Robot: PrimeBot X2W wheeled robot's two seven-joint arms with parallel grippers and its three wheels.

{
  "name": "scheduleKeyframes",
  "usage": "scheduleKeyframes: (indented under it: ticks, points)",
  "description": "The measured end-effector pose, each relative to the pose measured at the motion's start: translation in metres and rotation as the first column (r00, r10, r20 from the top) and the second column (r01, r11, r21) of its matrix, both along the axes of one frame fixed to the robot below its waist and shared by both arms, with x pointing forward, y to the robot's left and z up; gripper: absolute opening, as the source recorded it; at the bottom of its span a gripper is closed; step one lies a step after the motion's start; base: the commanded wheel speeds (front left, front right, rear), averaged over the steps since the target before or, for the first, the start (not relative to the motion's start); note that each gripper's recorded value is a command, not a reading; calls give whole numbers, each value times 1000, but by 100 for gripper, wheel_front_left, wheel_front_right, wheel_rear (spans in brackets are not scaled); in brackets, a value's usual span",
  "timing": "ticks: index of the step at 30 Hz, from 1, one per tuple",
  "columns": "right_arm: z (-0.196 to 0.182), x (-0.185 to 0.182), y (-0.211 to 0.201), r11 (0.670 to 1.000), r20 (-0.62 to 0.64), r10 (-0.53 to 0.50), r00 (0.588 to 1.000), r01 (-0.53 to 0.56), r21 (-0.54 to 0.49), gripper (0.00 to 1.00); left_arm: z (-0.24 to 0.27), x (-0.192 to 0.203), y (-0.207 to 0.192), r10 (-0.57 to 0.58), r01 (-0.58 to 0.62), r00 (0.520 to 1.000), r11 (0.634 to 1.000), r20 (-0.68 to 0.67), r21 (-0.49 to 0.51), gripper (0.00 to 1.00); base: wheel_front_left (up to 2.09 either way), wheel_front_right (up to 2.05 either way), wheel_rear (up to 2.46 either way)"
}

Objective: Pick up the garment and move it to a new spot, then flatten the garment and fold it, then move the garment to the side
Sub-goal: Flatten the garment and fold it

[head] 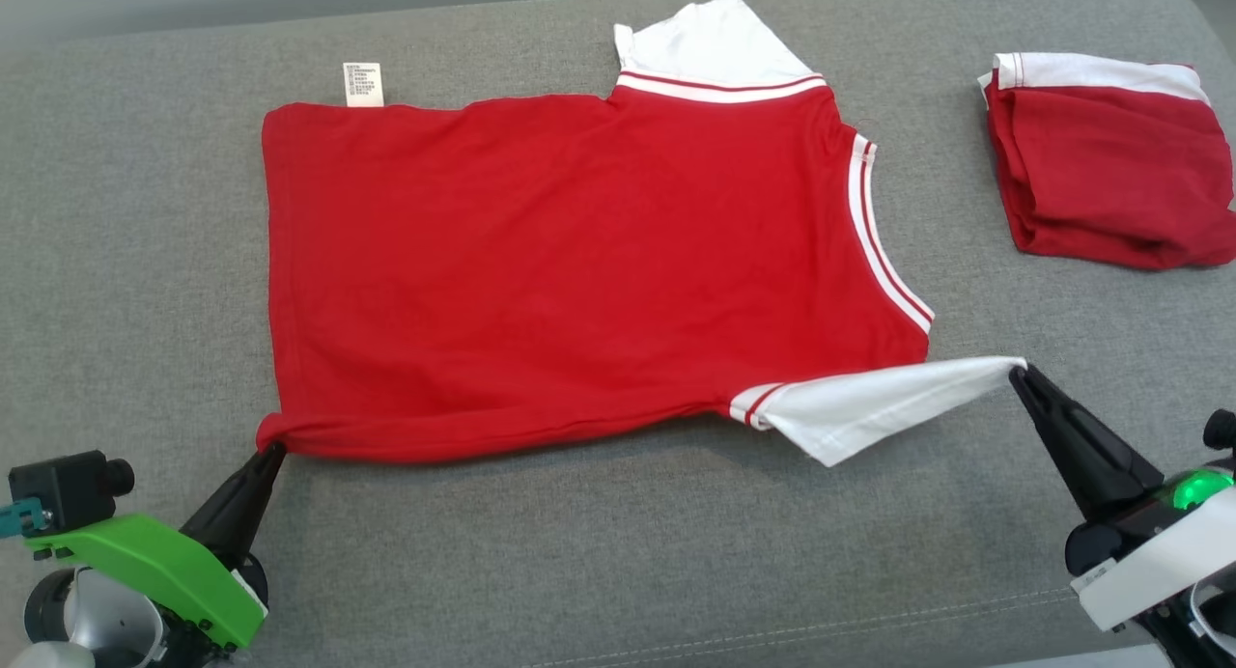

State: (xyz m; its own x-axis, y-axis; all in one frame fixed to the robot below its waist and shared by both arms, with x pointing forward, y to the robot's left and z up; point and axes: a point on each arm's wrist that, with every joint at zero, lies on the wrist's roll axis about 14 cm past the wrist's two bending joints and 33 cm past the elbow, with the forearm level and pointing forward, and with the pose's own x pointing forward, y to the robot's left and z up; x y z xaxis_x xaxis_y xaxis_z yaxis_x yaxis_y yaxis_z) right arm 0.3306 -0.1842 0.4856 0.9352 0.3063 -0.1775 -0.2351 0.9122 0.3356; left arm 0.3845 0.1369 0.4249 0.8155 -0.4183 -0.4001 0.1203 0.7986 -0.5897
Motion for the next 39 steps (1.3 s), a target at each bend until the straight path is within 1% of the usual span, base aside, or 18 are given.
scheduleKeyframes:
  ticks: [6, 9, 13, 21, 26, 33, 39]
  points:
    - [14, 20, -6, 999, 34, 24, 999, -22, -45, 0, 5, 6, 2, -21, 21, 1000, 999, -9, 24, 0, 0, 0, 0]
    - [15, 29, -8, 997, 25, 39, 999, -37, -62, 0, 10, 13, 1, -42, 43, 999, 998, -9, 38, 0, 0, 0, 0]
    - [12, 44, -6, 995, 11, 61, 998, -60, -76, 0, 21, 28, -2, -60, 60, 998, 997, 12, 47, 0, 0, 0, 0]
    - [7, 77, 5, 987, -21, 122, 992, -124, -101, 0, 19, 42, 0, -70, 72, 997, 995, -29, 72, 0, 0, 0, 0]
    - [3, 95, 1, 982, -35, 126, 991, -130, -135, 0, 23, 59, -1, -78, 80, 997, 994, -18, 80, 0, 0, 0, 0]
    - [-9, 113, 2, 975, -70, 136, 988, -146, -165, 0, 11, 68, 0, -79, 85, 995, 992, -66, 90, 0, 0, 0, 0]
    - [-19, 125, 3, 974, -94, 138, 986, -153, -168, 0, 7, 82, 0, -74, 81, 995, 992, -72, 92, 0, 0, 0, 0]
